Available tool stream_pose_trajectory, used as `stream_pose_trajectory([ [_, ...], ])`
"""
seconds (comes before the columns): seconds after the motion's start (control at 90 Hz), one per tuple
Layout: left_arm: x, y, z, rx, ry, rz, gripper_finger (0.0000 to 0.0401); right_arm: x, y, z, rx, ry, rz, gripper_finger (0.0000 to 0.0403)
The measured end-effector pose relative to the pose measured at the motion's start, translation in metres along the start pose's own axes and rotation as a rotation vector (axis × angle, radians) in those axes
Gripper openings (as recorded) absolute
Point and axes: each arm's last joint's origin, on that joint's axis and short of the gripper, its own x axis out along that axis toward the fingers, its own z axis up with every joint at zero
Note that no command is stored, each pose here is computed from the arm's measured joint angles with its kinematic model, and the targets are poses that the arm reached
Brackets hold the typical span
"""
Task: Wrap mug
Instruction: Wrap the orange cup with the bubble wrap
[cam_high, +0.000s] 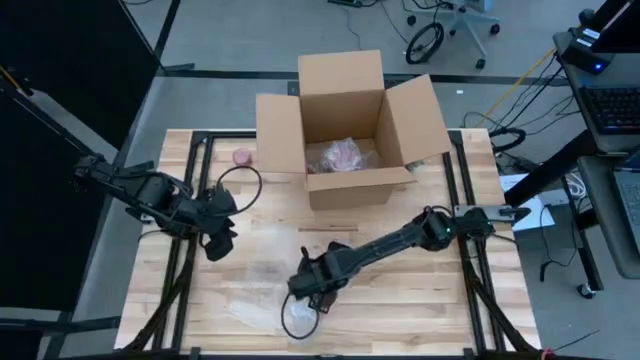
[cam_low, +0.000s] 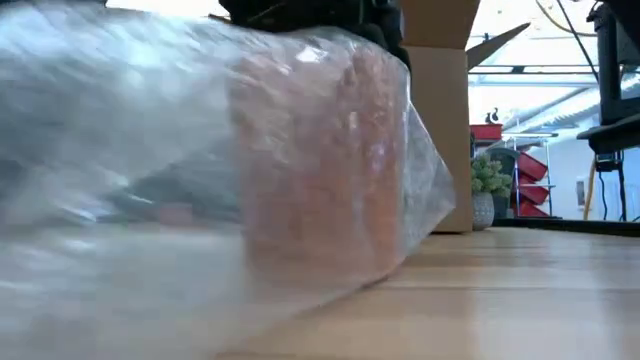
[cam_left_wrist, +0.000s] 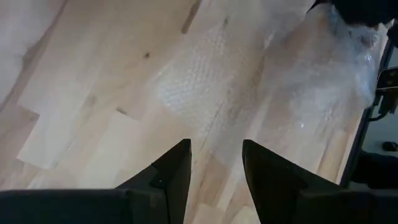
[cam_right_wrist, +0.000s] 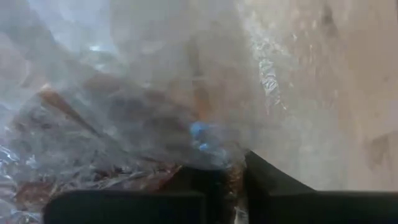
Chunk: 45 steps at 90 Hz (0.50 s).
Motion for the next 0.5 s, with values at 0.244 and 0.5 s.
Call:
stream_pose_trajectory([
  [0.244,0.0,0.0,0.0,-0.007,0.002,-0.001,0.0132,0.007,0.007,-0.005,-0.045,-0.006,-0.03,0.0137],
  [0.5,0.0,0.0,0.0,-0.007,0.002,-0.001,0.0132,-0.028,0.002,-0.008,-0.019,-0.04,0.027,0.0233],
])
